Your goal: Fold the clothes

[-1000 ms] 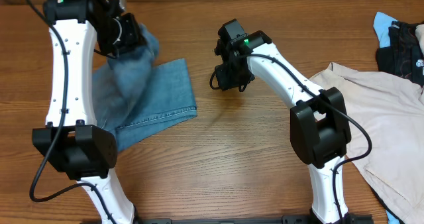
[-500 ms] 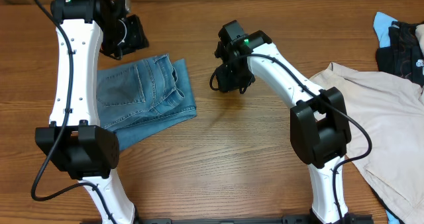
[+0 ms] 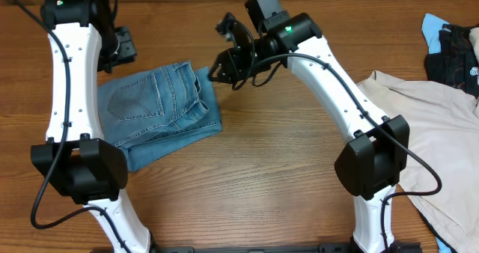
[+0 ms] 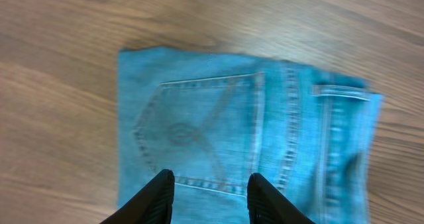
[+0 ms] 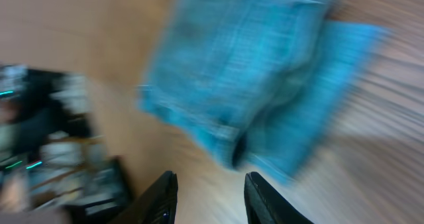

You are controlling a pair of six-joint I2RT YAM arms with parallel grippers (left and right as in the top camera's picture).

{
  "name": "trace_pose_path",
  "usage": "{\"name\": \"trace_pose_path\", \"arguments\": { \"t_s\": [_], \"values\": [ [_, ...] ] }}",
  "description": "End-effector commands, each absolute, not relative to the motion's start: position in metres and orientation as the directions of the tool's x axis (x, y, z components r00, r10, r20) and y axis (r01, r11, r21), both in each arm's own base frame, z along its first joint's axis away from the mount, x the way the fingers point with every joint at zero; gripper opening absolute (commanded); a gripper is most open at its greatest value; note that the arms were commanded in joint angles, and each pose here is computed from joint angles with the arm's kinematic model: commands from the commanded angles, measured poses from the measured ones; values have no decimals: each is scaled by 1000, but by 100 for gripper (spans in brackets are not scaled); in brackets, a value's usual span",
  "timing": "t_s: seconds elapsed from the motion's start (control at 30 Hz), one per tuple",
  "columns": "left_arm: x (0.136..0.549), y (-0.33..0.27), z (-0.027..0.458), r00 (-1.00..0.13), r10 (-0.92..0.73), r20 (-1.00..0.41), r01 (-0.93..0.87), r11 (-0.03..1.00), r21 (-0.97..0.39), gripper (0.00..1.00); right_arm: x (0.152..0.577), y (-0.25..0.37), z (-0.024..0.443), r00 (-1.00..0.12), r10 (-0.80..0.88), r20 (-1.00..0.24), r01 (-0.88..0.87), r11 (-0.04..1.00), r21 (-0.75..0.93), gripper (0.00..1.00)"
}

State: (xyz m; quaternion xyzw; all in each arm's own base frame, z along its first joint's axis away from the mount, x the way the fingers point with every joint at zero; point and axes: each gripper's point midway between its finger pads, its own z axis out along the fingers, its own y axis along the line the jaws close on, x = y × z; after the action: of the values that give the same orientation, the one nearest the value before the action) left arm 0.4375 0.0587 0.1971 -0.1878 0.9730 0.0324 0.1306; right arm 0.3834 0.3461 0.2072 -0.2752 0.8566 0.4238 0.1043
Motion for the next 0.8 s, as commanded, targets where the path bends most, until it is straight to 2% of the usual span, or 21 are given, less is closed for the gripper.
{"name": "trace_pose_path", "arguments": {
  "t_s": [0.0, 0.13, 0.37, 0.47, 0.5, 0.57, 0.6, 0.67, 0.77],
  "values": [
    [432, 81, 168, -895, -394, -207, -417, 906, 77, 40, 357, 374, 222, -828, -408, -386, -527, 329, 783, 37],
    [422, 104, 141, -885, -447, -133, -461, 882, 97, 41, 343, 400, 203, -813, -455, -364, -521, 289, 803, 37],
    [415, 120, 115, -874, -482, -63, -486, 866, 117, 41, 332, 427, 138, -809, -517, -280, -485, 315, 816, 37],
    [413, 119, 111, -875, -482, -46, -484, 867, 122, 41, 342, 418, 93, -830, -515, -215, -474, 447, 759, 37],
    [414, 119, 111, -875, -482, -47, -484, 867, 121, 41, 351, 400, 65, -848, -504, -162, -466, 566, 679, 37],
    [414, 119, 111, -875, -482, -49, -484, 867, 121, 40, 361, 373, 36, -872, -480, -96, -447, 699, 558, 37],
    [414, 119, 111, -875, -482, -48, -484, 867, 121, 40, 372, 344, 15, -894, -444, -53, -422, 799, 429, 37],
    [414, 119, 111, -875, -482, -48, -484, 867, 121, 40, 379, 326, 6, -903, -427, -39, -411, 836, 364, 37],
    [414, 119, 111, -875, -482, -47, -484, 867, 121, 41, 384, 317, 4, -910, -413, -34, -398, 848, 351, 37]
  ]
}}
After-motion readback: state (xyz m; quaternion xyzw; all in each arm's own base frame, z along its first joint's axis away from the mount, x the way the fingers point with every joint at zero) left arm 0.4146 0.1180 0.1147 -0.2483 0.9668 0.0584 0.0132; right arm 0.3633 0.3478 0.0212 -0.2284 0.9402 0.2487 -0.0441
